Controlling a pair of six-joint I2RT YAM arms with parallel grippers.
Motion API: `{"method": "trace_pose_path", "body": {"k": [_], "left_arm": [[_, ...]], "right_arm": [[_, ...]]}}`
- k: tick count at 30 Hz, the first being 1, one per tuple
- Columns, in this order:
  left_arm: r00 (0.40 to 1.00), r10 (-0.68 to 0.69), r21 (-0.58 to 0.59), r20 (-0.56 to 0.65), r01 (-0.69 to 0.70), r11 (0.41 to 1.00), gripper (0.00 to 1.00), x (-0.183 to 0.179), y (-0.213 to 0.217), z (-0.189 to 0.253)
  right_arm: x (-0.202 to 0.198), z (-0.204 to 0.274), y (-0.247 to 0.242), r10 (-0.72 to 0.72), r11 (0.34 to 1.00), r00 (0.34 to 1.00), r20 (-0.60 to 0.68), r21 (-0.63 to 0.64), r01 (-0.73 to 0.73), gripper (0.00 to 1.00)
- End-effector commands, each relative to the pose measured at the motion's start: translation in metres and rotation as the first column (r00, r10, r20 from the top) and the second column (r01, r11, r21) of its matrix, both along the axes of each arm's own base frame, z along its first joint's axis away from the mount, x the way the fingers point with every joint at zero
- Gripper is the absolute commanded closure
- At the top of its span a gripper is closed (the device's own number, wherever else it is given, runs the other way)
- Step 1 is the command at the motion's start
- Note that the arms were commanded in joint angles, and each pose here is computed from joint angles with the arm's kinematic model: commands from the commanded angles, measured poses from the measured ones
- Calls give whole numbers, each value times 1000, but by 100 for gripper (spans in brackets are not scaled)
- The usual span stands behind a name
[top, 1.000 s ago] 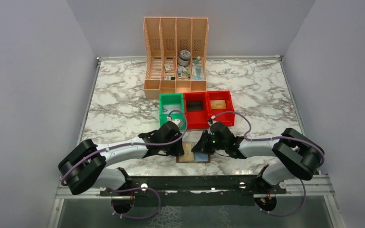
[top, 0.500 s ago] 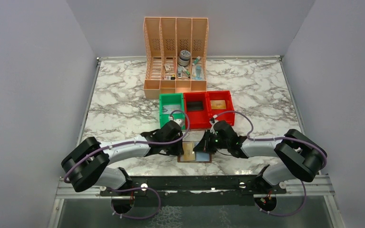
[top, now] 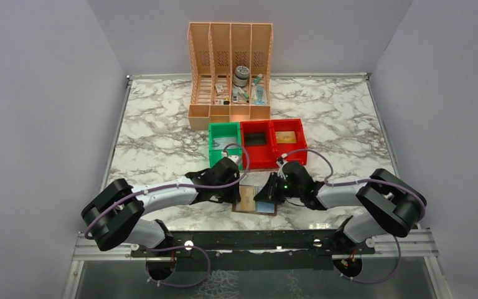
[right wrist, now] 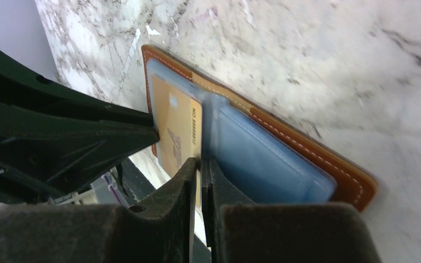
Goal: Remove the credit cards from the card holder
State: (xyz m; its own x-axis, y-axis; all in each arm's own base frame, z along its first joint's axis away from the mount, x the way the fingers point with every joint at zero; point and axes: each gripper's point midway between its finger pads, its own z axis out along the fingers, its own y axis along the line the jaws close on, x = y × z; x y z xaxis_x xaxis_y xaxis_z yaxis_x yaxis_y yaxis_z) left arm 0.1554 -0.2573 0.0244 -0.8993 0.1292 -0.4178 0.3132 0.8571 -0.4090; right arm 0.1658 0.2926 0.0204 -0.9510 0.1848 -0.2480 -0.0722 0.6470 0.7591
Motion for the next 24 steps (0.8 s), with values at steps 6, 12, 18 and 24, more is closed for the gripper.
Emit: {"method": "trace_pose_path", "body": {"k": [6,12,18,24], "left_arm": [[999,35,68,25,-37,997,81,7,10,-7],[999,38,60,36,-40,997,81,9,9,-3],[999,26,48,43,-28,998,81,8,7,0],[999,22,32,38,-23,999,81,7,6,2]], "right_arm": [[2,-1,-24,27,1000,998,50,-6,-26,99],[-10,1,-15,100,993,995,-5,61,-100,95],[-15,-4,-5,116,989,990,-81,106,-107,76],[-4,-15,-11,55,998,996,-76,33,-52,71]]}}
